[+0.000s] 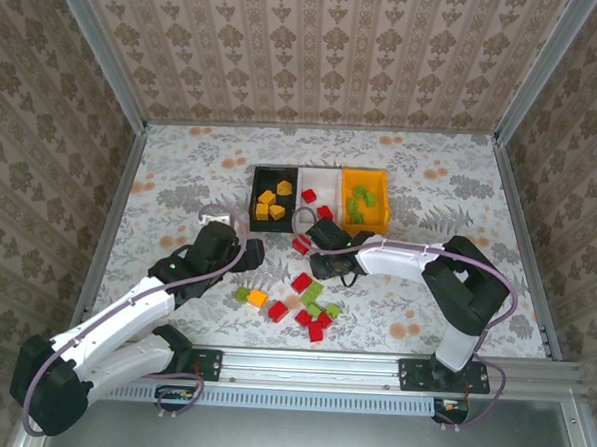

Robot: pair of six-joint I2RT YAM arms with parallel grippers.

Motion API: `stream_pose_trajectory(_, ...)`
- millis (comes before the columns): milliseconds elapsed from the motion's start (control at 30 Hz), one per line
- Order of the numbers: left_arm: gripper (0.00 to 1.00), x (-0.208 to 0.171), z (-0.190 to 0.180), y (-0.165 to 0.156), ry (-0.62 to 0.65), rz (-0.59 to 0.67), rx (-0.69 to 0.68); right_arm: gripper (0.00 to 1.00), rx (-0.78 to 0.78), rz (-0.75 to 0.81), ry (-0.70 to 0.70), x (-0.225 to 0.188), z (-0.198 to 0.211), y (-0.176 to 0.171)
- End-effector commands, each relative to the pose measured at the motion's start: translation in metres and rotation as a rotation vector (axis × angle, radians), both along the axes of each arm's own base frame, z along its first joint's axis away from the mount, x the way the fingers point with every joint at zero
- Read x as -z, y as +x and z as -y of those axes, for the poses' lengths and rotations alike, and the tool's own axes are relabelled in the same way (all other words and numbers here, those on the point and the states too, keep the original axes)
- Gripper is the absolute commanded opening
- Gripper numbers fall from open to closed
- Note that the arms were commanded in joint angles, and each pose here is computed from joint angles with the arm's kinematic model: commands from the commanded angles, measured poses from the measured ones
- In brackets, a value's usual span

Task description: Sort the legos into containers by color

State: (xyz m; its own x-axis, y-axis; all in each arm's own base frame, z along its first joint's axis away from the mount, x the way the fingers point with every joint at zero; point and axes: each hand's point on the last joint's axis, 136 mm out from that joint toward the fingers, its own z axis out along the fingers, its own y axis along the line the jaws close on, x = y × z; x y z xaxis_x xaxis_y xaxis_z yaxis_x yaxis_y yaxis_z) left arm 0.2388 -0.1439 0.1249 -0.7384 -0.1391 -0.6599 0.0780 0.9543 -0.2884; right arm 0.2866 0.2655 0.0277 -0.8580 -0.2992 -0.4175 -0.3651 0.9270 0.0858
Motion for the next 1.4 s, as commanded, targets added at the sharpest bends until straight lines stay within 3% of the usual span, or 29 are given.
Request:
stream_pose_trajectory(0, 1.0, 0.01, -0.015, -0.008, 0.017, -0.02, -0.048, 0.26, -0.051, 0.109, 0.112, -0.059, -0.029, 0.02)
stream_pose_trajectory(200, 1.0, 0.014, -0.022, -0.019, -0.004, -0.023, -0.053, 0.27, -0.064, 0.181, 0.224, -0.106, -0.075, 0.064)
stream_pose_trajectory(500, 1.0, 0.018, -0.03, -0.034, -0.008, -0.048, -0.053, 0.3, 0.002, 0.217, 0.275, -0.108, -0.113, 0.155)
stream_pose_trajectory(600, 1.0, 0.019, -0.033, -0.038, -0.013, -0.051, -0.055, 0.39, 0.004, 0.228, 0.283, -0.11, -0.123, 0.175)
stream_pose_trajectory(700, 1.0, 0.02, -0.033, -0.04, -0.024, -0.047, -0.051, 0.66, -0.002, 0.242, 0.285, -0.117, -0.127, 0.184)
stream_pose_trajectory(767, 1.0, 0.019, -0.032, -0.04, -0.031, -0.044, -0.045, 0.74, -0.006, 0.254, 0.293, -0.128, -0.127, 0.184)
stream_pose_trajectory(900, 1.0, 0.015, -0.03, -0.039, -0.043, -0.026, -0.04, 0.78, -0.008, 0.283, 0.322, -0.153, -0.118, 0.171)
stream_pose_trajectory(1067, 1.0, 0.008, -0.025, -0.036, -0.071, -0.007, -0.028, 0.79, 0.004, 0.278, 0.322, -0.169, -0.085, 0.124)
stream_pose_trajectory(1367, 1.0, 0.008, -0.026, -0.031, -0.08, 0.011, -0.051, 0.8, 0.023, 0.071, 0.18, -0.099, 0.003, -0.006)
